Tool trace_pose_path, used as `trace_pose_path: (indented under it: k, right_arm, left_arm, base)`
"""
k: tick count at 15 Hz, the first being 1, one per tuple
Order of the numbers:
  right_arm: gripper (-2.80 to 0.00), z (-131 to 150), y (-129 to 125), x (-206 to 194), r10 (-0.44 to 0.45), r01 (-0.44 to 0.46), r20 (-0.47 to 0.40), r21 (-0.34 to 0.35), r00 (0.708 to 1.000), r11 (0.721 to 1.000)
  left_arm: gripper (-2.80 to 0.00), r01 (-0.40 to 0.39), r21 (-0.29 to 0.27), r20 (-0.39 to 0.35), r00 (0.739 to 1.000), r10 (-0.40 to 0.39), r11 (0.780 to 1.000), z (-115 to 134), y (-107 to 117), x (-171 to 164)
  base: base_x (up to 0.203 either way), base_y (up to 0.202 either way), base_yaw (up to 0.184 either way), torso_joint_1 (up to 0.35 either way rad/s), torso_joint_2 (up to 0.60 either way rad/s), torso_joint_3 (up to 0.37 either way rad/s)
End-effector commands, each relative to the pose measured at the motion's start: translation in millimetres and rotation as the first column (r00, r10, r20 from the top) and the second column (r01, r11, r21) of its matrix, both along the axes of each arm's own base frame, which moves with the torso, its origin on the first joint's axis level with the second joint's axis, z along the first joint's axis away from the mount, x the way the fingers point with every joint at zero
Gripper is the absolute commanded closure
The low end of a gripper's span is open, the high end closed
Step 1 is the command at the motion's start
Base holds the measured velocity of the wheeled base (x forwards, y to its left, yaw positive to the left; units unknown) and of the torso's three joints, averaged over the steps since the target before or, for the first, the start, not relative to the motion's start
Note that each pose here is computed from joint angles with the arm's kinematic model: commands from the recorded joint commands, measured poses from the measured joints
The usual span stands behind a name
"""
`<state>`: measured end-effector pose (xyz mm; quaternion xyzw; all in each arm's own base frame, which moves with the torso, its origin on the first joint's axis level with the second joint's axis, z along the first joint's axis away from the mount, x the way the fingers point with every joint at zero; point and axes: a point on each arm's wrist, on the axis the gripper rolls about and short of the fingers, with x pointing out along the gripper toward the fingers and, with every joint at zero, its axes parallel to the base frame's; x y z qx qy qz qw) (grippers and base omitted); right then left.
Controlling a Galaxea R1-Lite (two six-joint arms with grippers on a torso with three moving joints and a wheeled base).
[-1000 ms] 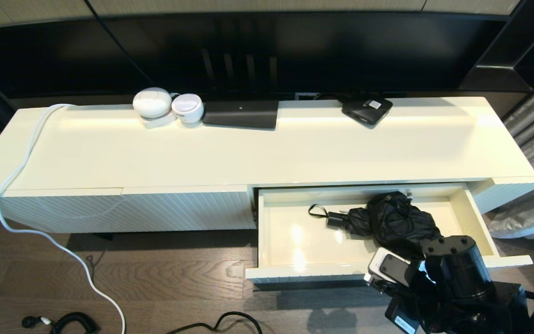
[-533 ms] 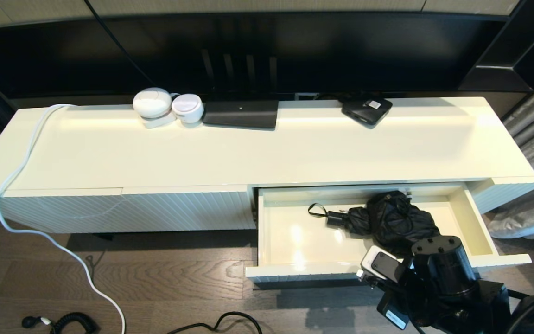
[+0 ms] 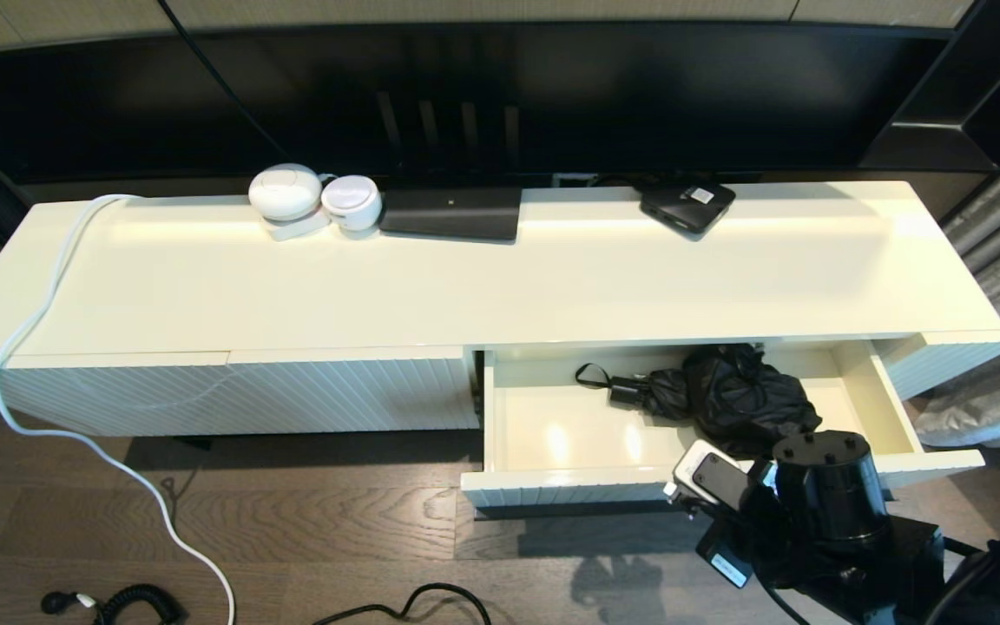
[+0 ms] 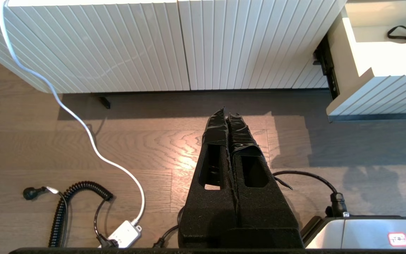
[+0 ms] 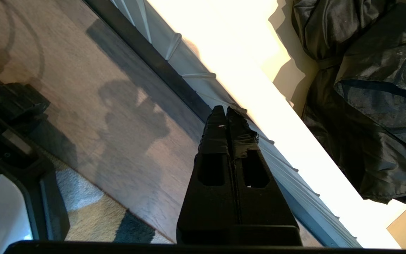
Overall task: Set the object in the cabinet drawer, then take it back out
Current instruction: Close the drawer
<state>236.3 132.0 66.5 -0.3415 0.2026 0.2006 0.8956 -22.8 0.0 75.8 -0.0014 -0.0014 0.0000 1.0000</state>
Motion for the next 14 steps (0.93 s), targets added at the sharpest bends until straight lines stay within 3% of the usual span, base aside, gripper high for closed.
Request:
trace_pose_path:
  k: [1,14]
  right_arm:
    - [0.0,2.0,-0.7,2.8,-0.006,0.006,0.019,0.005,1.0,1.0]
    - [0.0,8.9,6.5,18.9,0.02,-0.02,0.158,-0.003,0.987,1.0]
  left_arm:
    - [0.0,0.0,0.0,0.0,1.0,0.0,1.0,0.0,0.0,0.0]
    - [0.0,0.0,0.0,-0.001,1.0,0.0,1.0,-0.3,0.0,0.1]
  base:
    - [0.0,0.0,0.0,0.0,0.0,0.0]
    - [0.0,0.0,0.0,0.0,0.0,0.0]
